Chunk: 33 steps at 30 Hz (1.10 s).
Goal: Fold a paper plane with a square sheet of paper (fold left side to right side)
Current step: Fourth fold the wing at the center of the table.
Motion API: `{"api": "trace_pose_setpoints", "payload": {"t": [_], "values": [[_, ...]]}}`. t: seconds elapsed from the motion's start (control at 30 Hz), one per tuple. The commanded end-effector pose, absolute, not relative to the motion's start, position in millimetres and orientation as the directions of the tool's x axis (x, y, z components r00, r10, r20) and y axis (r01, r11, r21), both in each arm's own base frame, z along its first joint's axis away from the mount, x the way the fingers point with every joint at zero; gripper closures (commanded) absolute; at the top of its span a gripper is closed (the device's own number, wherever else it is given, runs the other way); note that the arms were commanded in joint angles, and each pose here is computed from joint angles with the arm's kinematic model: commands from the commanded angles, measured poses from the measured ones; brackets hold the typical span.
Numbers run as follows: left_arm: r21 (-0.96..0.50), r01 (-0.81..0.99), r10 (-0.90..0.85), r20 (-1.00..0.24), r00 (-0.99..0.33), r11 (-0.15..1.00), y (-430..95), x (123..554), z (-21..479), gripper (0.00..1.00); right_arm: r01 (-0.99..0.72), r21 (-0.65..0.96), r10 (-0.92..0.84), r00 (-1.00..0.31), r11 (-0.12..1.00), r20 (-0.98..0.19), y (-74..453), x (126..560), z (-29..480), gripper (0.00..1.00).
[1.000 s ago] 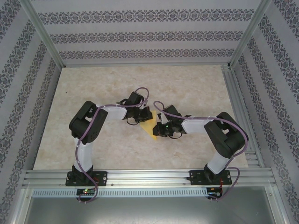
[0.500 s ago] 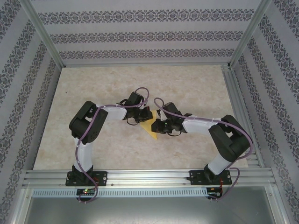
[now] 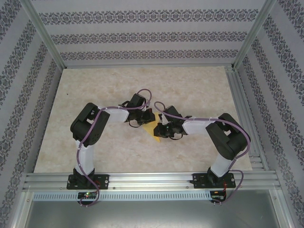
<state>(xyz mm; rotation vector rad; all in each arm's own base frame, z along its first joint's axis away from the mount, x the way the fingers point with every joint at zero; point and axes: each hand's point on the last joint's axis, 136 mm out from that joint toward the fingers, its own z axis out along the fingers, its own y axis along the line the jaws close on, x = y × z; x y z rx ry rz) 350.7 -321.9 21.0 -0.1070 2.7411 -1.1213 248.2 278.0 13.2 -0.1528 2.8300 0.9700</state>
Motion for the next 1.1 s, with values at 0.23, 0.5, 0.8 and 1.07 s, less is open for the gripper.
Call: {"api": "trace_pose_setpoints", "payload": {"t": [0.23, 0.5, 0.8, 1.07], "values": [[-0.624, -0.025, -0.133, -0.128, -0.983, 0.781, -307.5, 351.0, -12.3, 0.96, -0.137, 0.551, -0.110, -0.991, 0.823, -0.082, 257.3, 205.5, -2.3, 0.88], [-0.613, -0.035, -0.135, -0.117, -0.984, 0.789, -305.4, 349.2, -20.1, 0.96, -0.115, 0.544, -0.095, -0.993, 0.831, -0.065, 249.3, 195.7, -6.5, 0.87], [-0.606, -0.038, -0.134, -0.114, -0.984, 0.795, -303.9, 347.6, -23.8, 0.97, -0.105, 0.524, -0.102, -0.994, 0.845, -0.036, 241.0, 184.0, -12.7, 0.88], [-0.599, -0.039, -0.133, -0.114, -0.985, 0.800, -302.6, 347.3, -25.9, 0.97, -0.107, 0.521, -0.110, -0.994, 0.847, -0.026, 238.1, 174.4, -11.8, 0.87]]}}
